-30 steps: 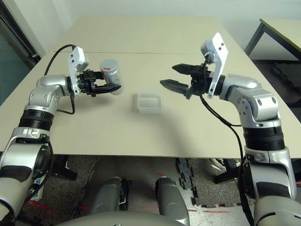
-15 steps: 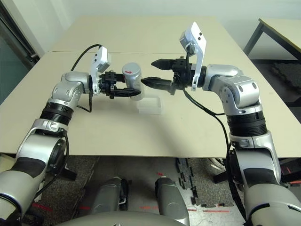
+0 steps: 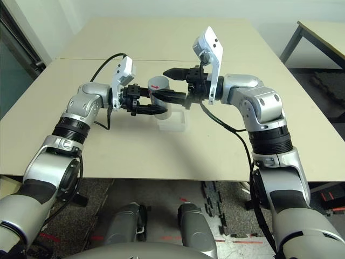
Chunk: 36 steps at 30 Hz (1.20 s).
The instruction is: Pour the medicine from the bottle into the box.
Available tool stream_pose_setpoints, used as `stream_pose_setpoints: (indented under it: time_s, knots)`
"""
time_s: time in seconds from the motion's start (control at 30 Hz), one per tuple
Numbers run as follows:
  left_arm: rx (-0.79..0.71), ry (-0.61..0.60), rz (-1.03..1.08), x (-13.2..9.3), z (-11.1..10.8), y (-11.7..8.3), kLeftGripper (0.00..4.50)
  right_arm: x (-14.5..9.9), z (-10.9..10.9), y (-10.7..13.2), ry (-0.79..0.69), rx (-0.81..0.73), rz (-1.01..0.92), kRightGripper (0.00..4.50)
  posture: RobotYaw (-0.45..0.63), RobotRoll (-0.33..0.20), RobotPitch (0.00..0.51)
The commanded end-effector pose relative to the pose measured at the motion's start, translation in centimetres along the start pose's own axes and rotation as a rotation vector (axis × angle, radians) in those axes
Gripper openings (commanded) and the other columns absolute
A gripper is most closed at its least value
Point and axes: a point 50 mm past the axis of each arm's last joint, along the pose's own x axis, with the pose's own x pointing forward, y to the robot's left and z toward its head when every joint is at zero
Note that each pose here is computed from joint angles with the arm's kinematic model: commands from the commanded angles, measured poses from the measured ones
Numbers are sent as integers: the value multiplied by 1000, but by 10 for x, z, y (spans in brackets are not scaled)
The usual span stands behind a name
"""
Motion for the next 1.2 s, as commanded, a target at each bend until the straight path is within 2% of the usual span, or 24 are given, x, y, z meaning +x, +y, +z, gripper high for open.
stream_pose_setpoints:
  time_s: [0.03,0.1,0.3,0.53,0.67,0.87,1.13,1.17,1.2]
  knots:
    - [1,19,-23,3,0,-1,2711,5,1,0,13,-17,16,4500,-56,0,80]
    - [-1,20,-24,3,0,-2,2711,6,1,0,13,-16,18,4500,-56,0,81]
    - [-6,22,-27,4,-1,-2,2711,9,-2,2,28,-9,33,2565,-57,0,82]
    - [-6,21,-30,5,-1,-2,2711,6,-3,3,42,-8,51,2566,-60,0,83]
    - [10,21,-57,6,3,-4,2711,-1,0,4,71,-14,145,2566,-62,0,85]
    - [38,18,-95,11,11,-7,2711,-5,9,-10,51,-44,281,2566,-56,0,89]
    - [69,14,-169,21,19,-19,2711,5,9,-34,44,-126,426,2566,-56,0,89]
    - [73,15,-177,21,20,-21,2711,8,8,-36,49,-132,431,2566,-2,0,102]
    - [76,15,-182,22,21,-22,2711,10,7,-37,54,-136,431,2566,4,0,102]
